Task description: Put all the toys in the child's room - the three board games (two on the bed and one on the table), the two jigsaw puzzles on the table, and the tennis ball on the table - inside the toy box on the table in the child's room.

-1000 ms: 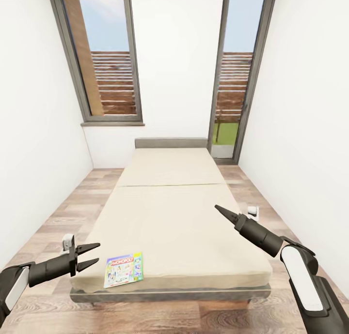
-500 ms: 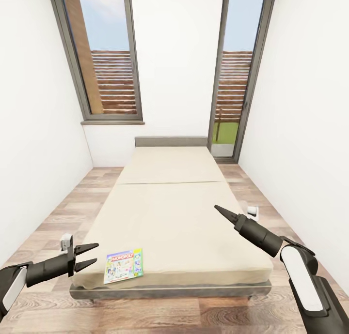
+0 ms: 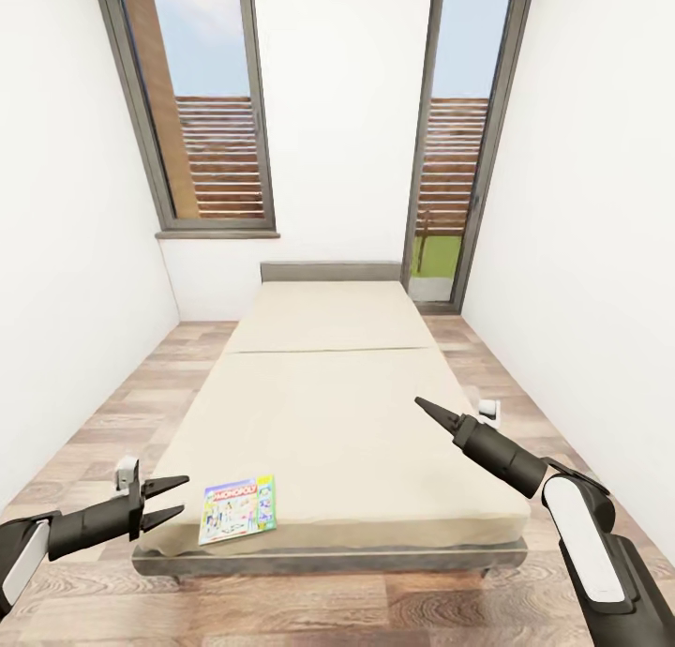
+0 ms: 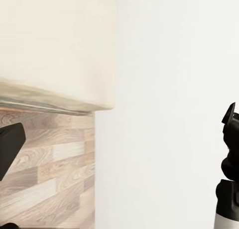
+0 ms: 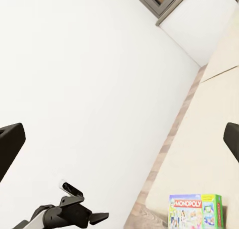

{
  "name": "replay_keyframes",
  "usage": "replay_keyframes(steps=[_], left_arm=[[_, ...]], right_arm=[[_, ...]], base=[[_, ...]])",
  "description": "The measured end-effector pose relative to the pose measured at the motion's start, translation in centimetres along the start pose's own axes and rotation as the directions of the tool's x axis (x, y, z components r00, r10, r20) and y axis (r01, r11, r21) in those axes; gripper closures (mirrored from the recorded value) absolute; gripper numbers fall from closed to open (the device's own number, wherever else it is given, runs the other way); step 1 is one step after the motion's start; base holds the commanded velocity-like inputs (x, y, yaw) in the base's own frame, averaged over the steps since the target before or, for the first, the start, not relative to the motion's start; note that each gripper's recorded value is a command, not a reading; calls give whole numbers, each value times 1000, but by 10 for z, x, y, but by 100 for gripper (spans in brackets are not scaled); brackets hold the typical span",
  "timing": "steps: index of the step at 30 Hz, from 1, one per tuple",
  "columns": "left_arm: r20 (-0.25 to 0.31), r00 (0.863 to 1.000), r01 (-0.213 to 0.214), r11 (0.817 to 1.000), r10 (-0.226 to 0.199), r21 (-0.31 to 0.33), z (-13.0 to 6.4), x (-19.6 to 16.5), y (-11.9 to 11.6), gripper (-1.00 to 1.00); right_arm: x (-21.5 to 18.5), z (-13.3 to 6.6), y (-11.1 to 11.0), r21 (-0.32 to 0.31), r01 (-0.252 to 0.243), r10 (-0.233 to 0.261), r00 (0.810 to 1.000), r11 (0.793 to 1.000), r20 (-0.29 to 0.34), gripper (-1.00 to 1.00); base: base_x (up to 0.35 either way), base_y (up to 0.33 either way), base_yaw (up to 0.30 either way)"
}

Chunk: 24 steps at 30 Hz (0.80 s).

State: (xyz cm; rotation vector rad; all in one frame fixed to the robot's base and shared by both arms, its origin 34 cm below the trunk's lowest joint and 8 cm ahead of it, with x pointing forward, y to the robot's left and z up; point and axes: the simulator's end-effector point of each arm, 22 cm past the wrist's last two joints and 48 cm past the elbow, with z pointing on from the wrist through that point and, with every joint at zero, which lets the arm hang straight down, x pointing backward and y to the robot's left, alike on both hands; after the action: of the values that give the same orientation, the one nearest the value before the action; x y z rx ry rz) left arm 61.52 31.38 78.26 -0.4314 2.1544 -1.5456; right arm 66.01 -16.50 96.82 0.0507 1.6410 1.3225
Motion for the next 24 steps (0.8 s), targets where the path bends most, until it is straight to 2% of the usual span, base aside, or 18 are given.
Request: replay_keyframes(steps=[15,19,24], left_arm=[[0,1000,-3,1000,3,-19,2,6,31,-100],[1,1000,-8,1000,8,-20,3,7,38,-100],[3,1000,-12,1000,12,-20,5,9,47,-100]], right_arm=[[19,-3,-15,-8,4,-4,1000,1000,-5,-100],[34,3,-10,-31,9,-10,999,999,-37,-100],[73,18,1,-72,7,-15,993,997,-121,-100]], base=[[0,0,0],[0,0,0],[0,0,0]])
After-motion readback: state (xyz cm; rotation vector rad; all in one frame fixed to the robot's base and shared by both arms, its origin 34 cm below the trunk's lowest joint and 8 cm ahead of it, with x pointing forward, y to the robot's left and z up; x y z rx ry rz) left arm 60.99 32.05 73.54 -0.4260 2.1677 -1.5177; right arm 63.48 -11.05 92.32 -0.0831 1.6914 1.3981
